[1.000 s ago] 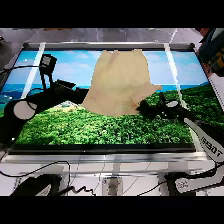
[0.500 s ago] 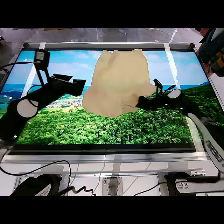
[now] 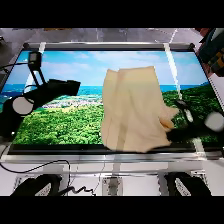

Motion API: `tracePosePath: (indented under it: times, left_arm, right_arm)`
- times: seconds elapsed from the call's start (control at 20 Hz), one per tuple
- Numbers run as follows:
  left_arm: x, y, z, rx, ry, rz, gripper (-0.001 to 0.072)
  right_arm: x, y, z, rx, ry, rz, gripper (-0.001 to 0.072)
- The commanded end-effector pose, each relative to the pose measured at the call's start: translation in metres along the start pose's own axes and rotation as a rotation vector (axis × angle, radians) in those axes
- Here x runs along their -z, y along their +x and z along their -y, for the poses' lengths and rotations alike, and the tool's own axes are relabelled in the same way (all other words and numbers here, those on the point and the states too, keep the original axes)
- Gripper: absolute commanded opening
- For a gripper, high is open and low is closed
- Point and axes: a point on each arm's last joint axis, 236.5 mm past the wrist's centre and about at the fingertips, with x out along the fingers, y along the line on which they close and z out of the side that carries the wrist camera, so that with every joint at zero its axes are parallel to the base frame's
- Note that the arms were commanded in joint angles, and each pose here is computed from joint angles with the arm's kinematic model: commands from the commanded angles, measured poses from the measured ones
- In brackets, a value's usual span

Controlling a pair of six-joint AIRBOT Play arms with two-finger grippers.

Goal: Fold the clothes and pants, and hang the long-sleeved shirts on hangers.

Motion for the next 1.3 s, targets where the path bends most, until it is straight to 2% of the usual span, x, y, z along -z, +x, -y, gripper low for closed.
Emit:
tracePosePath:
  times: [0.0,0.15,0.35,0.7,0.8,1.05,1.15,1.25]
  left_arm:
    - [0.060,0.029,0.009,0.053,-0.110,-0.226,0.0688]
    - [0.103,0.075,0.023,0.104,-0.234,-0.333,0.0688]
    - [0.140,0.139,0.029,0.124,-0.367,-0.371,0.0688]
    - [0.153,0.226,0.061,0.192,-0.356,-0.416,0.0684]
    - [0.157,0.241,0.069,0.204,-0.344,-0.421,0.0523]
    - [0.180,0.255,0.065,0.192,-0.352,-0.459,0.0519]
    - [0.180,0.256,0.065,0.192,-0.351,-0.459,0.0323]
    - [0.186,0.256,0.071,0.199,-0.344,-0.473,0.0317]
  right_arm:
    - [0.053,-0.036,0.055,0.289,0.136,0.112,0.0013]
    - [0.063,-0.060,0.065,0.370,0.175,0.240,0.0013]
    - [0.069,-0.069,0.075,0.429,0.190,0.260,0.0013]
    - [0.063,-0.068,0.077,0.429,0.187,0.262,0.0013]
    - [0.063,-0.067,0.076,0.424,0.188,0.262,0.0013]
    - [0.061,-0.066,0.072,0.405,0.186,0.271,0.0014]
    - [0.059,-0.066,0.073,0.406,0.184,0.279,0.0014]
    - [0.057,-0.067,0.072,0.405,0.182,0.288,0.0014]
